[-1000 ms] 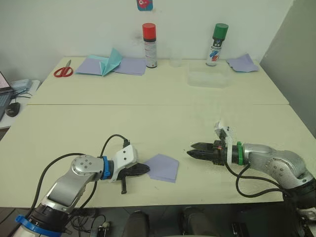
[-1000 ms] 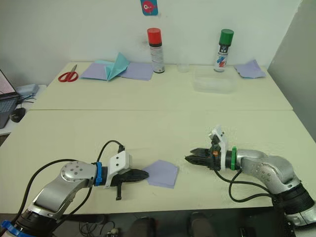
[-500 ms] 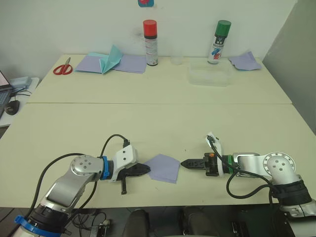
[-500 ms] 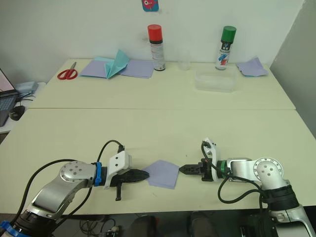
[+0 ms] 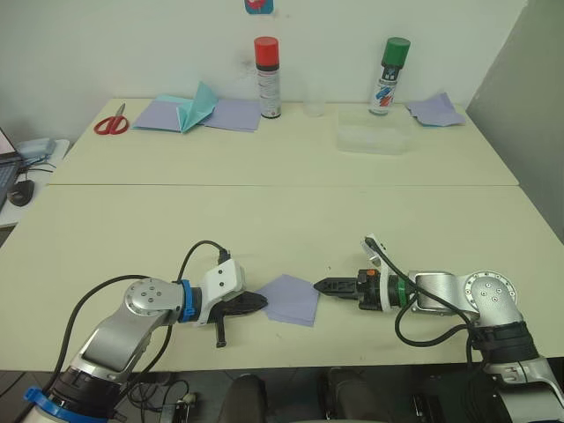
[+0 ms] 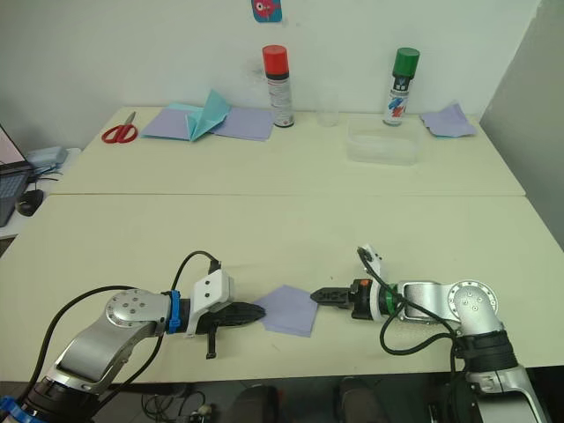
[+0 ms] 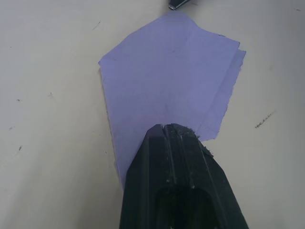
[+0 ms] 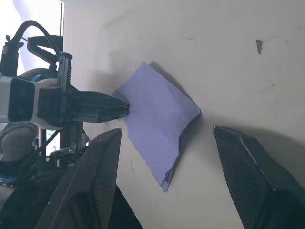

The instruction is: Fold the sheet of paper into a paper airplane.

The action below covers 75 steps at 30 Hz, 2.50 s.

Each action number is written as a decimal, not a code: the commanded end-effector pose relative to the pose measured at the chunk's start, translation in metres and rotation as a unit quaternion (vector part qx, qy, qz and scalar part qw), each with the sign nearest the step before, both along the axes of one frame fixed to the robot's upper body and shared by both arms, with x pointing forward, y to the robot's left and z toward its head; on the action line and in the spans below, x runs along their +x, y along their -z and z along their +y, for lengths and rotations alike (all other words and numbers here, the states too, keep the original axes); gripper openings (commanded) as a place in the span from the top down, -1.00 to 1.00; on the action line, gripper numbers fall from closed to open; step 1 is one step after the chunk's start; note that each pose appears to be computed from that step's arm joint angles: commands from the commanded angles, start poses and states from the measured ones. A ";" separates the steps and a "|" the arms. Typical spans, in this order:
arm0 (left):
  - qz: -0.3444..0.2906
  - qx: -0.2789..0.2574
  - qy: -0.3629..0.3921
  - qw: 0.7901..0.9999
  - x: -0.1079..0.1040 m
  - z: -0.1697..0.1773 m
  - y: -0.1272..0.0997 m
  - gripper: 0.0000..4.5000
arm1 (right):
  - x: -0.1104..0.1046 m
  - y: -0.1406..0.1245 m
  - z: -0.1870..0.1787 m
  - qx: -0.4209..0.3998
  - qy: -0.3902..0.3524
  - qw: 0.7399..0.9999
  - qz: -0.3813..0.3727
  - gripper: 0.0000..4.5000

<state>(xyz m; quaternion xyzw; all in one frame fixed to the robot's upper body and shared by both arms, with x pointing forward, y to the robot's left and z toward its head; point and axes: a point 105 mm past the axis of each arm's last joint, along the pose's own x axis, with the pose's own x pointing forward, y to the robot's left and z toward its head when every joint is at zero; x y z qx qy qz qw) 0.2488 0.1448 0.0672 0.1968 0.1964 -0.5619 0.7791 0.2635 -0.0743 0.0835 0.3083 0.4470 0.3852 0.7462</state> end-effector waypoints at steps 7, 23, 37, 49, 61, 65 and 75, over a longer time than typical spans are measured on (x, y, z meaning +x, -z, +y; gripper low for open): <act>0.037 0.022 -0.011 0.999 -0.007 0.005 0.019 1.00 | -0.004 -0.008 0.008 0.032 0.009 0.999 0.040 -0.47; 0.036 0.021 -0.011 0.999 -0.006 0.003 0.020 1.00 | 0.000 0.001 0.018 0.033 0.019 0.998 0.053 -0.47; 0.036 0.019 -0.012 0.999 -0.003 0.001 0.020 1.00 | 0.006 0.011 0.041 0.039 -0.009 0.999 0.028 -0.47; 0.038 0.019 -0.015 0.999 -0.003 0.001 0.020 1.00 | 0.010 0.006 0.041 0.023 -0.052 0.993 -0.103 -0.30; 0.052 0.040 -0.030 0.997 -0.004 0.014 0.020 1.00 | 0.016 0.003 0.043 -0.005 -0.064 0.973 -0.220 0.98; 0.055 0.036 -0.042 0.997 -0.004 0.017 0.019 1.00 | 0.011 -0.001 0.048 -0.005 -0.097 0.961 -0.260 0.98; 0.067 0.037 -0.067 0.995 -0.009 0.022 0.022 1.00 | 0.010 -0.010 0.053 -0.015 -0.173 0.920 -0.351 0.98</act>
